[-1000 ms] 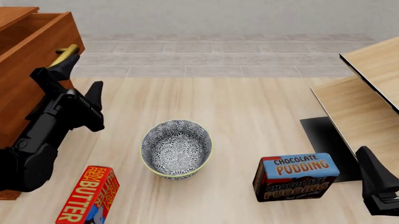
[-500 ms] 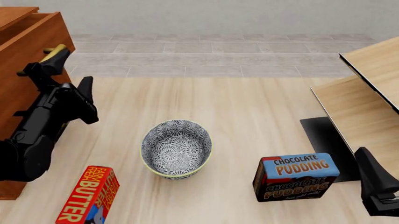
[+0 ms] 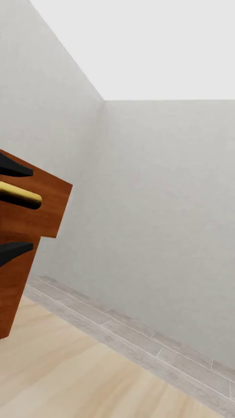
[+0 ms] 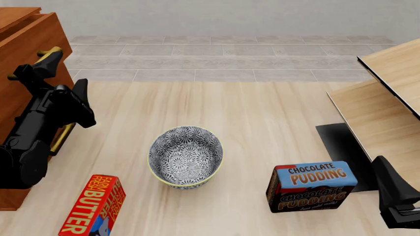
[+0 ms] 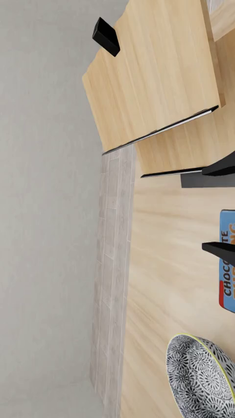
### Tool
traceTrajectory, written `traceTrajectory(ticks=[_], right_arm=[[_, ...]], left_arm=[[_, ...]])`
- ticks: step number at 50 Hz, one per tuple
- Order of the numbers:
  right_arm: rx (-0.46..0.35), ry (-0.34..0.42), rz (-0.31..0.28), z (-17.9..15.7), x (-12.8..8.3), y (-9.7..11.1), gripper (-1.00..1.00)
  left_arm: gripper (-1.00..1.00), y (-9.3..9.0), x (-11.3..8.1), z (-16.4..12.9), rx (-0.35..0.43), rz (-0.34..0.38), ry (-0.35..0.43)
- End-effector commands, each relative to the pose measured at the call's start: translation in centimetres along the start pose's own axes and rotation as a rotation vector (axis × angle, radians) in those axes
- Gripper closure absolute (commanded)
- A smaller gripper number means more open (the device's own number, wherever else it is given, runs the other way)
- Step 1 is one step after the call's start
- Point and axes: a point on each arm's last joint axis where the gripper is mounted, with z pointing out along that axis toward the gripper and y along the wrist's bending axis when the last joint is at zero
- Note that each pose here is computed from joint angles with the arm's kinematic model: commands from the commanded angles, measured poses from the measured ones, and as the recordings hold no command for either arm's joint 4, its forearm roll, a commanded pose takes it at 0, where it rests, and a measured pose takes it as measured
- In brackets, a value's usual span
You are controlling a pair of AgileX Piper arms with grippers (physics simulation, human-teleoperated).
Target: Close the top drawer of the cabinet.
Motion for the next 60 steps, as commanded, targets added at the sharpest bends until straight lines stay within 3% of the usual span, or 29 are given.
traceTrajectory(ticks=[1,60], right_arm=[[-0.005,0.001,-0.002,0.0,0.0,0.0,-1.00],[-0.006,0.010,-0.010,0.0,0.3,0.0,-1.00]], left_arm=[[-1.00,0.4,1.2,0.1,-0.018,0.004,0.047],[-1.00,0.5,4.1,1.1,-0.035,0.041,0.143]])
